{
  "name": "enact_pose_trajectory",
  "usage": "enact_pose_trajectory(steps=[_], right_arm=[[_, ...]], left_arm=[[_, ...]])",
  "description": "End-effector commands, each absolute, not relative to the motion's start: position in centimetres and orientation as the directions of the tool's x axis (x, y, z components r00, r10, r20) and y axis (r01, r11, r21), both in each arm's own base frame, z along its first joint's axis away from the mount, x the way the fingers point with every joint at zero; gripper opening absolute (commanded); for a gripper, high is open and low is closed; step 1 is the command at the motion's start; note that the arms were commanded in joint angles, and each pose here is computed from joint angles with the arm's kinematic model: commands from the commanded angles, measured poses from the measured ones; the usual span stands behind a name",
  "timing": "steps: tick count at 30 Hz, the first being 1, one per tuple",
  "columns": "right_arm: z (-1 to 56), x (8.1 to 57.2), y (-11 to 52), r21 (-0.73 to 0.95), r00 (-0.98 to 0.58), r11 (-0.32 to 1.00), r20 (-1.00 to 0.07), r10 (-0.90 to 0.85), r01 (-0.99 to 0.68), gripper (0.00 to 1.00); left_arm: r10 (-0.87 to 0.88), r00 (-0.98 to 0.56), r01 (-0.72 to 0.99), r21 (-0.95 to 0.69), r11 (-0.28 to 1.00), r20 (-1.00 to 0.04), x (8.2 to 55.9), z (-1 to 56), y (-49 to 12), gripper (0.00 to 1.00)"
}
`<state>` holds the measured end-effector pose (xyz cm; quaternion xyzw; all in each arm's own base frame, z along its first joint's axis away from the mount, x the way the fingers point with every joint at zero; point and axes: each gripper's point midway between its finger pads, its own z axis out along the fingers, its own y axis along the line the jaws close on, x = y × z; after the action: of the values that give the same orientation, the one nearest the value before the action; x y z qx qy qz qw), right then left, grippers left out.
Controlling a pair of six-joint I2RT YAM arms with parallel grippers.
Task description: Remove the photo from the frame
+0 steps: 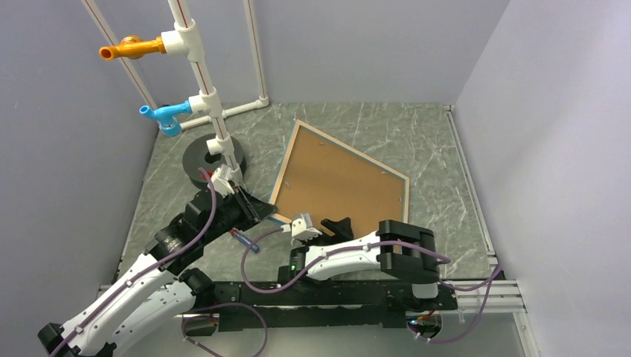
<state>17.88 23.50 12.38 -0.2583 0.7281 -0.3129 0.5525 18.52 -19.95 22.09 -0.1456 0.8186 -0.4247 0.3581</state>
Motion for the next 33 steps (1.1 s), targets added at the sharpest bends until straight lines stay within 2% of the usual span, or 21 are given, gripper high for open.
enact_pose_trajectory(steps=[1, 4, 7, 9, 10, 13, 15, 17, 19, 24, 27, 33], right_arm=[[15.2, 18.4, 24.2, -0.67, -0.189, 0.742, -0.729, -0.658, -0.002, 0.63], [14.8, 18.1, 26.0, -0.591, -0.217, 0.8, -0.771, -0.598, -0.106, 0.47], [14.2, 17.8, 27.2, -0.494, -0.235, 0.823, -0.796, -0.558, -0.281, 0.3], [14.6, 18.1, 26.8, -0.463, -0.235, 0.837, -0.814, -0.532, -0.29, 0.13], [14.9, 18.3, 26.3, -0.469, -0.24, 0.84, -0.812, -0.531, -0.272, 0.0], [16.0, 18.7, 25.4, -0.523, -0.236, 0.827, -0.794, -0.561, -0.206, 0.0], [16.9, 18.9, 25.0, -0.539, -0.231, 0.824, -0.791, -0.567, -0.177, 0.0], [17.7, 18.9, 25.0, -0.527, -0.225, 0.83, -0.8, -0.557, -0.181, 0.0], [18.3, 18.9, 25.3, -0.501, -0.218, 0.838, -0.812, -0.541, -0.215, 0.0], [20.2, 19.1, 25.8, -0.4, -0.239, 0.853, -0.84, -0.487, -0.335, 0.0], [20.8, 19.6, 26.0, -0.325, -0.28, 0.849, -0.843, -0.46, -0.417, 0.0], [23.5, 20.8, 25.8, -0.235, -0.31, 0.852, -0.859, -0.408, -0.468, 0.0]], left_arm=[[-0.598, -0.623, 0.093, -0.807, 0.583, -0.504, 19.4, 24.7, -18.9, 0.0], [-0.605, -0.627, 0.092, -0.818, 0.567, -0.49, 19.4, 24.3, -19.1, 0.0], [-0.604, -0.637, 0.092, -0.826, 0.556, -0.478, 19.3, 24.3, -19.4, 0.0], [-0.6, -0.644, 0.092, -0.827, 0.555, -0.475, 19.3, 24.3, -19.5, 0.0], [-0.598, -0.647, 0.092, -0.827, 0.555, -0.473, 19.2, 24.2, -19.6, 0.0], [-0.596, -0.649, 0.096, -0.827, 0.554, -0.474, 19.1, 24.0, -19.5, 0.01], [-0.601, -0.646, 0.095, -0.83, 0.55, -0.471, 19.0, 23.9, -19.4, 0.19], [-0.596, -0.644, 0.112, -0.83, 0.547, -0.48, 18.7, 24.2, -19.4, 0.43], [-0.595, -0.634, 0.138, -0.829, 0.541, -0.494, 18.3, 24.9, -19.0, 0.59], [-0.588, -0.582, 0.203, -0.8, 0.564, -0.562, 16.9, 26.9, -17.0, 0.87], [-0.6, -0.515, 0.19, -0.764, 0.616, -0.612, 16.3, 28.1, -14.5, 0.95], [-0.598, -0.441, 0.132, -0.707, 0.695, -0.67, 15.3, 29.2, -10.7, 0.97]])
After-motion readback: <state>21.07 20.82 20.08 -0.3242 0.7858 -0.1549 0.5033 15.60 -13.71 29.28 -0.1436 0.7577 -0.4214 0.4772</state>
